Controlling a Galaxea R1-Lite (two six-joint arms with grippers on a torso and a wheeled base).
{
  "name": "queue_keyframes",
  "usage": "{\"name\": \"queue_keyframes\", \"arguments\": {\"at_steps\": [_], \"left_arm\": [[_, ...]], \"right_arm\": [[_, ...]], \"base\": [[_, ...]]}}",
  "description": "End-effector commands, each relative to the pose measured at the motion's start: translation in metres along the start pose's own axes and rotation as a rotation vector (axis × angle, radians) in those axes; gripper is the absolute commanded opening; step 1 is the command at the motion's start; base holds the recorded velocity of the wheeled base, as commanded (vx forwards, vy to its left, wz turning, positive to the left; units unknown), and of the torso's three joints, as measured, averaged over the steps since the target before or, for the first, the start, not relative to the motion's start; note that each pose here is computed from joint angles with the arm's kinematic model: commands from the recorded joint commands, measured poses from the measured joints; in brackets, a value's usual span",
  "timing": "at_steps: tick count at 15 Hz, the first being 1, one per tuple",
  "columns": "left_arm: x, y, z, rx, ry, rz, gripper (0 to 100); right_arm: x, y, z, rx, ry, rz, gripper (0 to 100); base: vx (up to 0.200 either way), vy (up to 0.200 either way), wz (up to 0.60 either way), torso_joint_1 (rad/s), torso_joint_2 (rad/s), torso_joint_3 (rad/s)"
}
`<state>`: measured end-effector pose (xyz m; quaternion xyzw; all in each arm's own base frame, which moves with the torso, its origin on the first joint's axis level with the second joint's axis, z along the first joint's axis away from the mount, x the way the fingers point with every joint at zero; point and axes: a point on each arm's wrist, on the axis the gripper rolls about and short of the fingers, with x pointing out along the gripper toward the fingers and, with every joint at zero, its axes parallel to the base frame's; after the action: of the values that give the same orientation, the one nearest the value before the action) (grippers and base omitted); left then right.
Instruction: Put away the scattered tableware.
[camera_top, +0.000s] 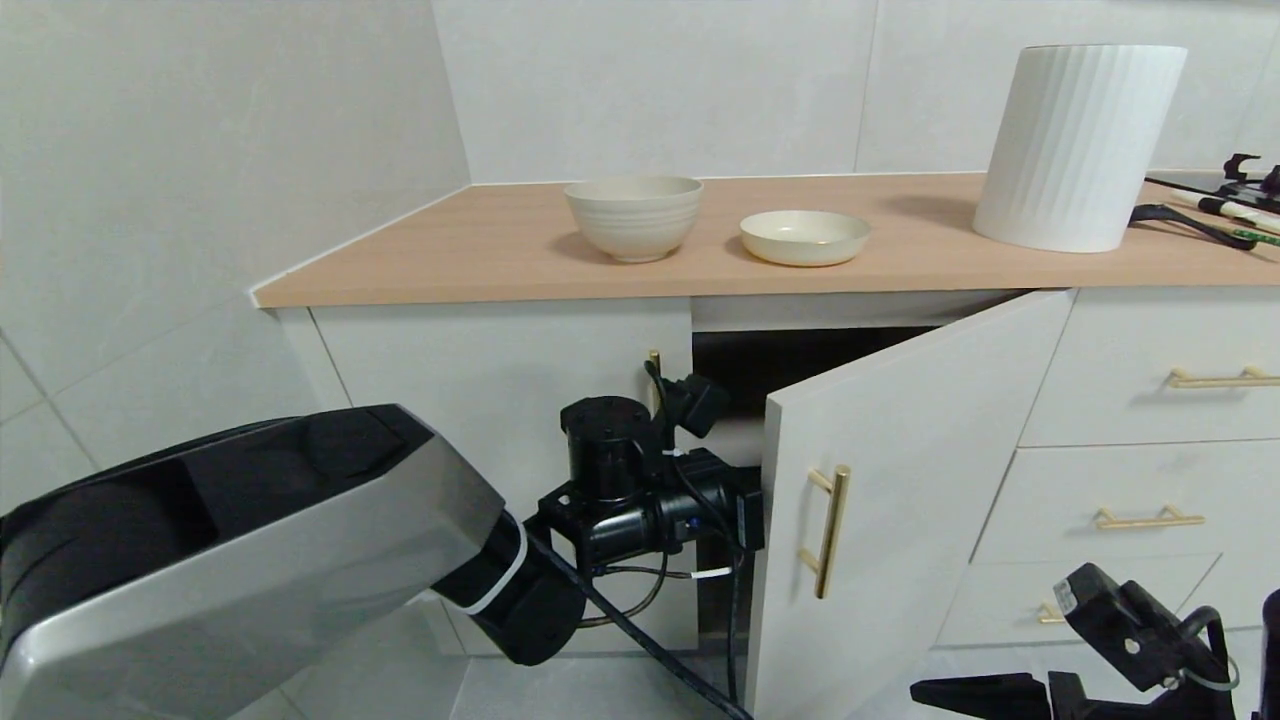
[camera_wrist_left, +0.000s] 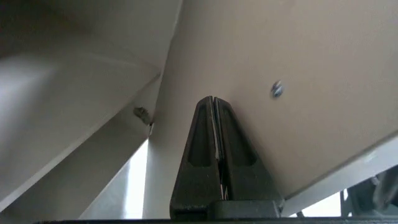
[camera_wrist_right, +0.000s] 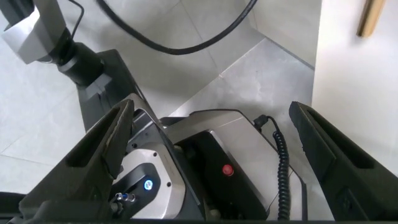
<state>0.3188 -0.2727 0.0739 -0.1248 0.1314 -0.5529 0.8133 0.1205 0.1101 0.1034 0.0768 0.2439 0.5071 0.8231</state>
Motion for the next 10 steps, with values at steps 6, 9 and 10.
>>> {"name": "queue_keyframes", "arguments": {"at_steps": [6, 9, 10], "left_arm": [[0.007, -0.010, 0.005, 0.015, -0.015, -0.029, 0], [0.016, -0.003, -0.001, 0.014, -0.013, -0.028, 0], [0.018, -0.001, -0.005, 0.009, -0.005, -0.025, 0]], "right_arm": [[0.000, 0.000, 0.000, 0.001, 0.001, 0.002, 100], [0.000, 0.000, 0.000, 0.000, 0.001, 0.002, 100], [0.000, 0.000, 0.000, 0.000, 0.001, 0.002, 100]], "base": [[-0.200, 0.000, 0.00, 0.006, 0.00, 0.002], [0.000, 0.000, 0.00, 0.000, 0.00, 0.000], [0.000, 0.000, 0.00, 0.000, 0.00, 0.000]]}}
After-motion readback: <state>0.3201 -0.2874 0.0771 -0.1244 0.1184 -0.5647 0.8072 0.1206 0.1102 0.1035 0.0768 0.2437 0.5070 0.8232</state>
